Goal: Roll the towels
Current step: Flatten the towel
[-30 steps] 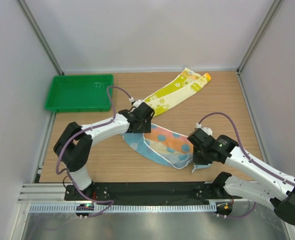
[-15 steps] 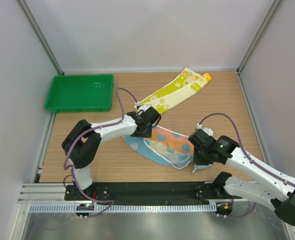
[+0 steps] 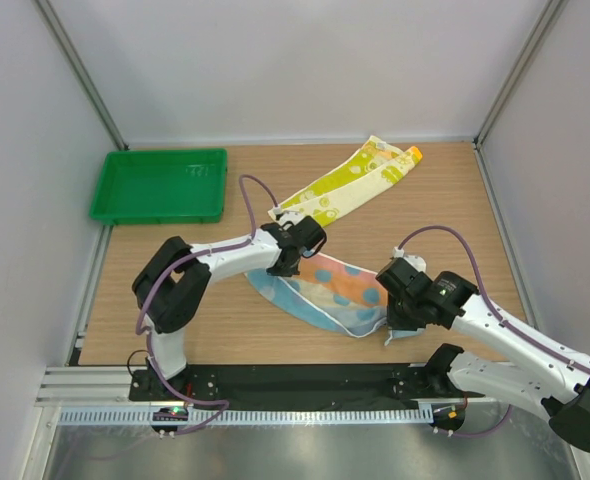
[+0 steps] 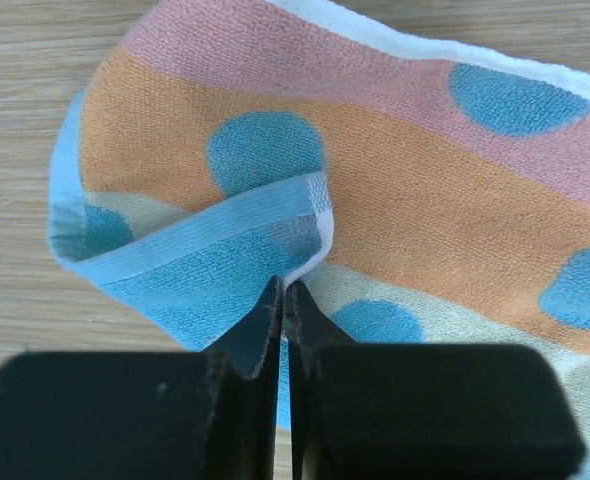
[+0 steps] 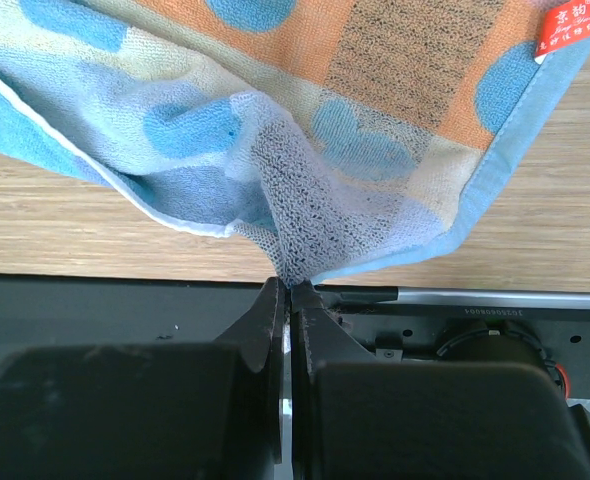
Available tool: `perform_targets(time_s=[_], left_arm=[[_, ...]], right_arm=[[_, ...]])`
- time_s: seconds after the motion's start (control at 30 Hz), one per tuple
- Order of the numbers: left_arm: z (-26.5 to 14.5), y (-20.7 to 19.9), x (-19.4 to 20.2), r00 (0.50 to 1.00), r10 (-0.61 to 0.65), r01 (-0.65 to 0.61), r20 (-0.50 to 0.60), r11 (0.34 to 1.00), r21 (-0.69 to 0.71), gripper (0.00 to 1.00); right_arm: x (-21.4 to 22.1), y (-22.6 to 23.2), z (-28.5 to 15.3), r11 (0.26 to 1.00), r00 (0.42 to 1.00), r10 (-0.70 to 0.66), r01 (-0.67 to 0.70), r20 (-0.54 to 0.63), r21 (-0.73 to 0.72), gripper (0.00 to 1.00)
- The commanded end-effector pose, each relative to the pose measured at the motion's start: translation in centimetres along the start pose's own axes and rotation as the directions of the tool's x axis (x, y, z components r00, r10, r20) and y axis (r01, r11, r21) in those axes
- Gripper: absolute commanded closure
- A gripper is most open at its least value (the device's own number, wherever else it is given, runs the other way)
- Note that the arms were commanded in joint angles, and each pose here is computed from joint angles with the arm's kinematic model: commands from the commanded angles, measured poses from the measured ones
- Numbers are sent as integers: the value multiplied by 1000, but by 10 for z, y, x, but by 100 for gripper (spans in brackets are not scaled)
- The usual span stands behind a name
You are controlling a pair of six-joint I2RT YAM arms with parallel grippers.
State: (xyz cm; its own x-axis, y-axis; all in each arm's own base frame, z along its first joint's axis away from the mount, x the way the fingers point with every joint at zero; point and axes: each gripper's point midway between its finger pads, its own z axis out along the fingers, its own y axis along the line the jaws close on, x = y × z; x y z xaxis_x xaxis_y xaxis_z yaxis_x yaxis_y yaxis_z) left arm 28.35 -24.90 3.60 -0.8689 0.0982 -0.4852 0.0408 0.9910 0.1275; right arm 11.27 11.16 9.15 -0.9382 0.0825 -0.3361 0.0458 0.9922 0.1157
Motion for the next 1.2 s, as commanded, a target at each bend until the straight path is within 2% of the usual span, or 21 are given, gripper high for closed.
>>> perform_targets(time_s=[0.0, 0.23, 0.33, 0.5, 0.6, 0.63, 0.7, 0.77, 0.9, 1.03, 1.17], left_arm=[[-14, 8, -16, 998, -20, 22, 52, 999, -39, 100], [-60, 49, -25, 991, -50, 61, 120, 995, -84, 100], [-98, 77, -27, 977, -110, 120, 182, 992, -48, 100], [-136, 122, -1, 967, -165, 178, 197, 983, -50, 100], [-161, 146, 14, 946, -232, 241, 225, 970, -13, 100], [-167, 159, 26, 952, -222, 235, 210, 971, -39, 100], [-186, 173, 36, 932, -281, 286, 228, 958, 12, 100], [-194, 187, 51, 934, -292, 296, 208, 955, 9, 100], [-205, 199, 73, 922, -349, 340, 165, 937, 78, 100], [-218, 202, 75, 897, -411, 384, 164, 907, 173, 100], [-222, 181, 54, 895, -397, 343, 202, 904, 257, 100]], right_arm=[[-6, 1, -4, 1000, 1000, 0, 0, 30, -4, 99], [-27, 15, -25, 999, 996, -27, 30, 80, -44, 99], [-41, 25, -41, 995, 992, -34, 44, 118, -86, 99], [-41, 32, -62, 985, 990, -49, 71, 135, -158, 99], [-33, 30, -71, 979, 992, -66, 86, 111, -185, 99], [-29, 28, -78, 976, 992, -67, 87, 106, -199, 99], [-26, 27, -87, 972, 993, -51, 74, 105, -225, 99], [-25, 24, -102, 965, 992, -24, 56, 125, -258, 99], [-18, 20, -121, 951, 992, -2, 42, 130, -305, 99], [-18, 23, -127, 941, 990, 23, 25, 136, -338, 99], [-38, 25, -102, 976, 987, 54, -20, 148, -219, 99]])
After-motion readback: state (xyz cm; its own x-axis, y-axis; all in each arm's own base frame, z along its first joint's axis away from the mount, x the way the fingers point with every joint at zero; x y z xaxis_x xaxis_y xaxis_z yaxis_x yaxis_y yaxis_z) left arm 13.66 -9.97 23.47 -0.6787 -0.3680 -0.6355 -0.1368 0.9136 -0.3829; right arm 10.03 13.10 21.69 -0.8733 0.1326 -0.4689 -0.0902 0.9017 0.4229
